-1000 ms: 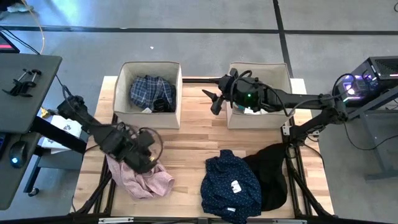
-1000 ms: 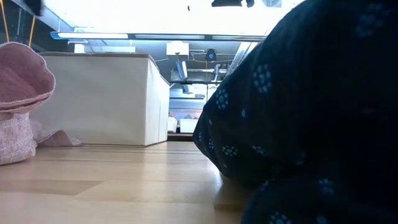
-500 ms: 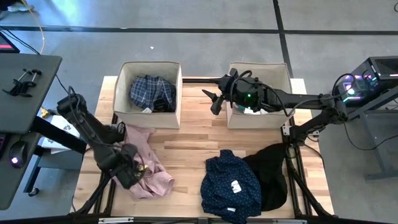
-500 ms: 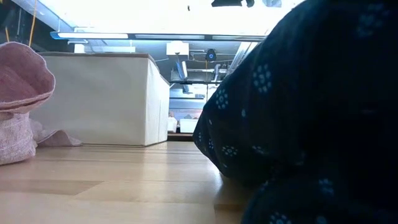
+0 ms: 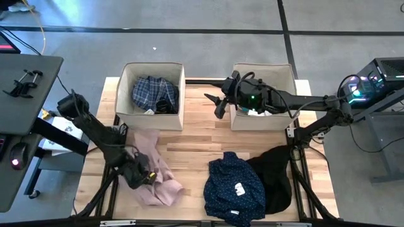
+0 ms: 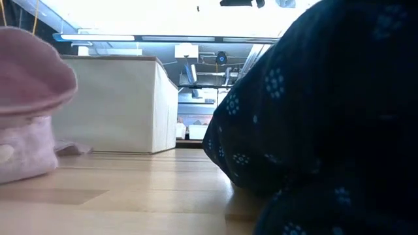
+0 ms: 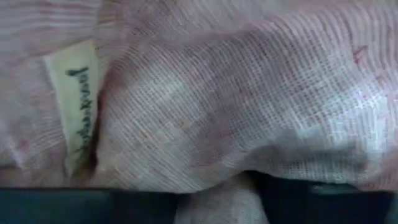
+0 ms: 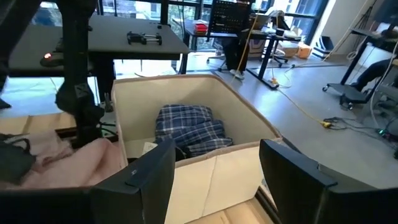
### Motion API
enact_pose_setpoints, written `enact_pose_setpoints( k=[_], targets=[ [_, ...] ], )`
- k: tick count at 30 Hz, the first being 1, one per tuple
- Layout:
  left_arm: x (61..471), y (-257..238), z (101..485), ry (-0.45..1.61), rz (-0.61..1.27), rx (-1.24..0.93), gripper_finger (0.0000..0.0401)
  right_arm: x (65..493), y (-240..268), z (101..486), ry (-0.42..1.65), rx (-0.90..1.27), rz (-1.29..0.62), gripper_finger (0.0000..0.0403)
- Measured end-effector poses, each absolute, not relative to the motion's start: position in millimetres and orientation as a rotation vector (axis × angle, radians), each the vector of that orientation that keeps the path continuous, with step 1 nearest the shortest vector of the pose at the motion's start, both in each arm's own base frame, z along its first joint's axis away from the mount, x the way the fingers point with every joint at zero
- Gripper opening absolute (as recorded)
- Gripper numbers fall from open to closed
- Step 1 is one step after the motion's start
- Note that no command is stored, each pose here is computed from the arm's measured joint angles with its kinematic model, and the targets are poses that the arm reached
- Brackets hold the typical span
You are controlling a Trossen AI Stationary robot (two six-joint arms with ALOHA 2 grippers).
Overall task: Sort clothes
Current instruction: Put the pink cloth into the right laundry organizer
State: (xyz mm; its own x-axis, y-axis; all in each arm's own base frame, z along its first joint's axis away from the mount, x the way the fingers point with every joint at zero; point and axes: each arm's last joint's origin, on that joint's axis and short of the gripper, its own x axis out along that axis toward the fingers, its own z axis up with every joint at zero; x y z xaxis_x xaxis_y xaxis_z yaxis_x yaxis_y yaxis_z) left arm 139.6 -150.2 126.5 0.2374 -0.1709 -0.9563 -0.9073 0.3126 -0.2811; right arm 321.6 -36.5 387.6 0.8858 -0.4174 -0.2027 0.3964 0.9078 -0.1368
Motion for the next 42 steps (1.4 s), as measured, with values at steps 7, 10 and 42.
enact_pose_setpoints(
  k=[7,10,42],
  targets=[
    [165.5,-128.2,122.0,1.053,0.524,-0.836,0.0018,321.7,-35.9,386.7,0.235,-0.068,-0.406,0.0222],
    [178.3,-118.5,123.6,0.999,0.474,-0.757,0.0017,317.3,-32.7,389.1,0.235,-0.026,-0.364,0.0222],
    [267.0,-49.4,211.1,0.817,0.112,-0.623,0.0061,387.4,39.8,239.7,0.881,0.254,0.263,0.0259]
  ],
)
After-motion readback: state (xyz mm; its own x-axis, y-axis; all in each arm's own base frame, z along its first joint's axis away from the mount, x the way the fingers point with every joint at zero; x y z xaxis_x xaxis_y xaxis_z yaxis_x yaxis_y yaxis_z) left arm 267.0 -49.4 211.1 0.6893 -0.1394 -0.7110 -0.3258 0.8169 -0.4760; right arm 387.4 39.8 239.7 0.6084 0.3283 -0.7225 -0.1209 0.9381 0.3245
